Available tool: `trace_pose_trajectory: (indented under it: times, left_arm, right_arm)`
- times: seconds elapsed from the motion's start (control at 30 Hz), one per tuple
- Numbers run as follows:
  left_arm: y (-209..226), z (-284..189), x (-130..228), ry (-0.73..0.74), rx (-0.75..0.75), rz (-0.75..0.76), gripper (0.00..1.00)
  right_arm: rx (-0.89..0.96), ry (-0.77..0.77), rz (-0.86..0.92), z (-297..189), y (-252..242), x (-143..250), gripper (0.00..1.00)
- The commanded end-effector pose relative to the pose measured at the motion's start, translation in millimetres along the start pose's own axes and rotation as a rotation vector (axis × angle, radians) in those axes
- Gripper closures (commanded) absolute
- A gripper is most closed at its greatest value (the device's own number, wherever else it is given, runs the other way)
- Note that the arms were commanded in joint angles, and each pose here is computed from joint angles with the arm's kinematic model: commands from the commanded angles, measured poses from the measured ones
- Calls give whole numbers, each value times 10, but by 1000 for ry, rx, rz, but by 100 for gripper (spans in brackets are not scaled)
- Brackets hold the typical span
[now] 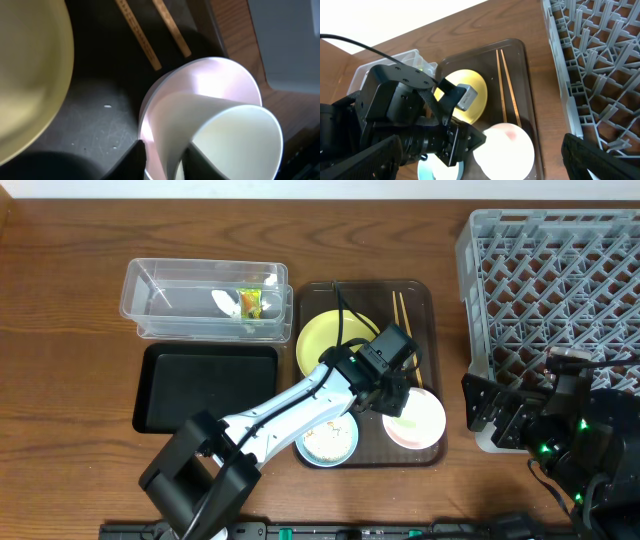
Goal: Sort waste into correct bins and load items into the dishwasher rack
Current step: 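Grasp the white cup on the brown tray with the left gripper, then hold the cup out and grasp it with the right gripper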
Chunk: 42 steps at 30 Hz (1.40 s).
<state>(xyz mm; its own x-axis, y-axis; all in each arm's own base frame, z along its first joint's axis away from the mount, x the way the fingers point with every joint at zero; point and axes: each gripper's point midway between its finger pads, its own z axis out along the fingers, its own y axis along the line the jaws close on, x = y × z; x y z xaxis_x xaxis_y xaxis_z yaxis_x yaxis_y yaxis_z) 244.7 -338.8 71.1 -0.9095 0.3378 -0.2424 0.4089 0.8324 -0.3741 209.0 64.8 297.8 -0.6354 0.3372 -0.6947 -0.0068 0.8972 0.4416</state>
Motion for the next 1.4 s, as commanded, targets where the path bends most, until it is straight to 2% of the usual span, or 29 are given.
trace_pose_trajectory:
  times: [0.0,0.1,0.2,0.37,0.5,0.63,0.73,0.9,1.0,1.1,1.27,1.37]
  left_arm:
    - [-56,-45,-42,-11,19,17,93]
    - [-89,-150,-95,-27,47,10,94]
    - [-202,-444,-229,-64,157,-4,94]
    - [-197,-1222,-519,-173,395,-50,94]
    - [-150,-1790,-567,-209,626,-21,94]
    - [-143,-2264,-505,-193,889,14,94]
    - [-111,-2466,-472,-193,994,35,94]
    - [-94,-2572,-454,-192,1047,42,94]
    - [-96,-2575,-459,-196,1047,48,94]
    - [-96,-2575,-459,-196,1047,48,94]
    - [-95,-2575,-460,-196,1046,48,94]
    - [-95,-2575,-460,-196,1046,48,94]
  right_arm:
    - [-2,-10,19,-30,5,-37,1]
    - [3,4,21,-29,-8,-3,1]
    - [1,20,19,-28,-8,32,1]
    - [8,36,-20,-4,-23,54,1]
    - [-15,51,-44,58,26,41,1]
    - [-243,89,-216,116,429,48,1]
    - [-447,107,-313,111,766,54,1]
    - [-607,141,-353,176,1008,46,1]
    - [-729,165,-386,186,1165,62,8]
    - [-757,174,-384,287,1204,25,18]
    - [-877,193,-406,345,1380,22,22]
    - [-895,224,-411,422,1436,85,32]
